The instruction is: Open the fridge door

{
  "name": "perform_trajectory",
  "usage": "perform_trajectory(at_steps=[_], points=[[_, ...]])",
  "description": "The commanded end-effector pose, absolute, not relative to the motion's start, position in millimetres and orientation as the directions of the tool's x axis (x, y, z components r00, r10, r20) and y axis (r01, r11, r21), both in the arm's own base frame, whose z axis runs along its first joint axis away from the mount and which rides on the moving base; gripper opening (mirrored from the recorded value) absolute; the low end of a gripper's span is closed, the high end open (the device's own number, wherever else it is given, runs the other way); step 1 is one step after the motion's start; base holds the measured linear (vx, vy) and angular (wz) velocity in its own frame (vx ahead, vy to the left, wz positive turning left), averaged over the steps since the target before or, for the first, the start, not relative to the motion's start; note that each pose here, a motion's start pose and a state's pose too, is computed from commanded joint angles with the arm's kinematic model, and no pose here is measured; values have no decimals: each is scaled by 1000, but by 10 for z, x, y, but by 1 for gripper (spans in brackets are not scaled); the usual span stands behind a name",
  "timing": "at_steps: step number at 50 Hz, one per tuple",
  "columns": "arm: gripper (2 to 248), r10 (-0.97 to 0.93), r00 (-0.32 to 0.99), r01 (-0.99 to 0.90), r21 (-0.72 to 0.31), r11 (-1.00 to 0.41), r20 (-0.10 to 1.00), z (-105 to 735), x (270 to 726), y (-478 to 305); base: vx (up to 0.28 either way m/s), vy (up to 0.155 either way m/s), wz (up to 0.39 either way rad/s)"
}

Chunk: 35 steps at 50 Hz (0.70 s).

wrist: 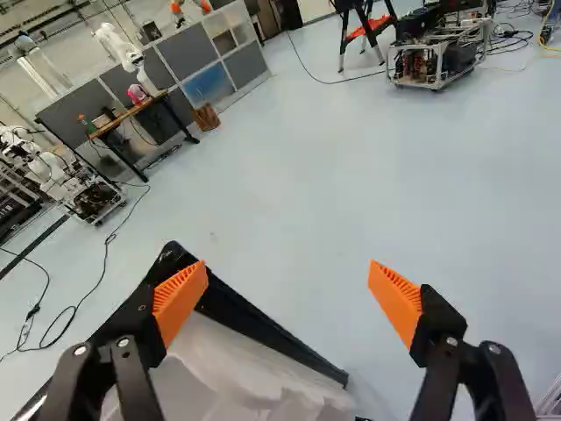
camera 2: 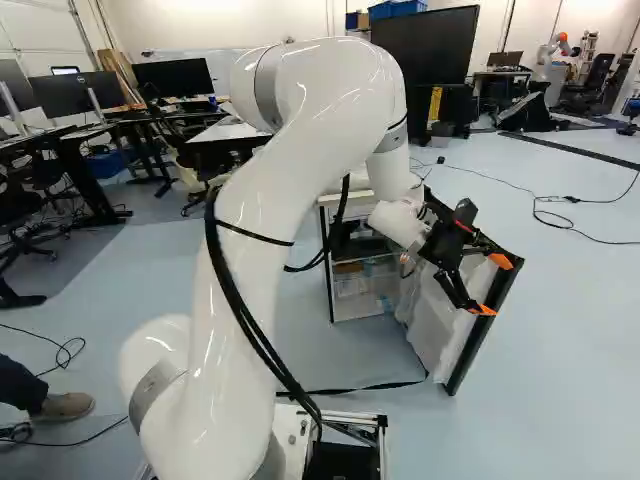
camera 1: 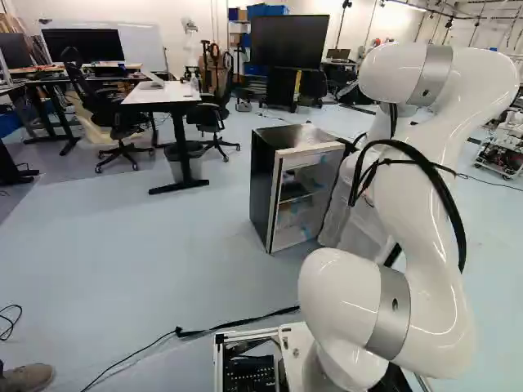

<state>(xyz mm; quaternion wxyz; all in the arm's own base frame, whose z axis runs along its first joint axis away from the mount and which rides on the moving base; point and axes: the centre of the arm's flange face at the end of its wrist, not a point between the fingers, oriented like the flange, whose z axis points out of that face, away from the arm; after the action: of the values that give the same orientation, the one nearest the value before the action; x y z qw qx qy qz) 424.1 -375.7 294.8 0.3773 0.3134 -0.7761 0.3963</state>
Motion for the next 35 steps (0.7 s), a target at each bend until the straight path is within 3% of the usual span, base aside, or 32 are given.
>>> perform_trajectory(at_steps=[35], points=[[247,-271,-415,-871,-293,394,868,2980,3874,-3106,0,0,0]])
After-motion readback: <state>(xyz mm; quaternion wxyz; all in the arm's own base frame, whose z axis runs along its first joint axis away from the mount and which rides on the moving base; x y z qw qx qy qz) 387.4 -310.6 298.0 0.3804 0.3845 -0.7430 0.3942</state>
